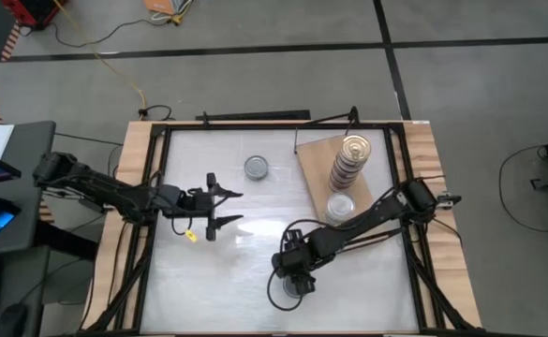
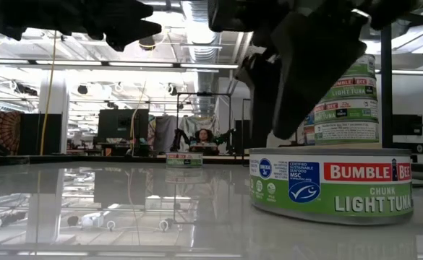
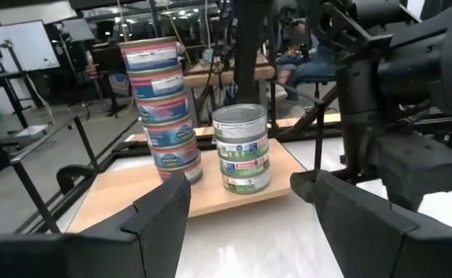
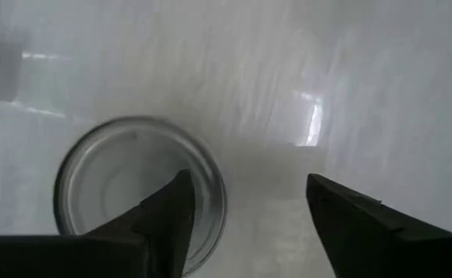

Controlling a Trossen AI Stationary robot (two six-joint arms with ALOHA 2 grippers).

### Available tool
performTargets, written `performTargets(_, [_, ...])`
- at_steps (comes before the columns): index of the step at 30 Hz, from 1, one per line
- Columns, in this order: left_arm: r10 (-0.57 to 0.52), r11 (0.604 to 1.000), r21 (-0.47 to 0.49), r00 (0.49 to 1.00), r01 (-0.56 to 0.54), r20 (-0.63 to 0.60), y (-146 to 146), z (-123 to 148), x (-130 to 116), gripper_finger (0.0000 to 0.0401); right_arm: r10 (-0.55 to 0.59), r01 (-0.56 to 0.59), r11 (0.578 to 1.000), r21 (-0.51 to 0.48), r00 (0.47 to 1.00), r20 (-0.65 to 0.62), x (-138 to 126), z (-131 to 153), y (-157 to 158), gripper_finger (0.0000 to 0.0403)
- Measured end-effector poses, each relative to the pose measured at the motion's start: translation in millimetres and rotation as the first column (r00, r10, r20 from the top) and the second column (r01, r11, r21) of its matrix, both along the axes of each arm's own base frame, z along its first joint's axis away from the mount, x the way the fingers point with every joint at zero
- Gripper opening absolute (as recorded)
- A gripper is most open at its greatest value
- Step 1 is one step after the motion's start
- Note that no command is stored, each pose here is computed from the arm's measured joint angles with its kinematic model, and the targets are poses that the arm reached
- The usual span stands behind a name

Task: Stack canned seafood by type on shelf
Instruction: Stack the green tuna can on the green tuna can on the shelf

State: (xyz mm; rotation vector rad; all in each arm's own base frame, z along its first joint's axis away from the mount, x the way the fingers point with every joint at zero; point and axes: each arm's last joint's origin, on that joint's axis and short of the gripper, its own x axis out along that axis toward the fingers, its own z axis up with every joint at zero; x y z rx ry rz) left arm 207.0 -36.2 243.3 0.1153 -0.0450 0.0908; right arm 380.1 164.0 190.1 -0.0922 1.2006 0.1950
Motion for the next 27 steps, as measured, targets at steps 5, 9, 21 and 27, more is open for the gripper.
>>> performTargets(5, [0.000, 1.000, 0.003, 1.000, 0.000, -0.010, -0.3, -2.0, 1.4, 0.0260, -0.015, 0.016, 1.000, 0.014, 0.999, -0.031, -0.6, -4.5, -6.6, 0.0229])
performTargets(9, [-0.010, 1.000, 0.001, 1.000, 0.010, -0.008, -0.8, -2.0, 1.3, 0.0260, -0.009, 0.010, 0.999, 0.034, 0.999, -0.034, 0.2, -5.4, -8.3, 0.0183])
performTargets(21, [-0.009, 1.000, 0.004, 1.000, 0.010, -0.014, -0.8, -2.6, 1.4, 0.0260, -0.002, 0.003, 1.000, 0.028, 0.999, -0.044, -0.8, -6.6, -10.0, 0.0092])
performTargets(27, [-0.009, 1.000, 0.005, 1.000, 0.009, -0.017, -0.8, -2.9, 1.4, 0.0260, 0.011, -0.010, 0.999, 0.034, 0.999, -0.036, -2.2, -6.3, -4.3, 0.0092])
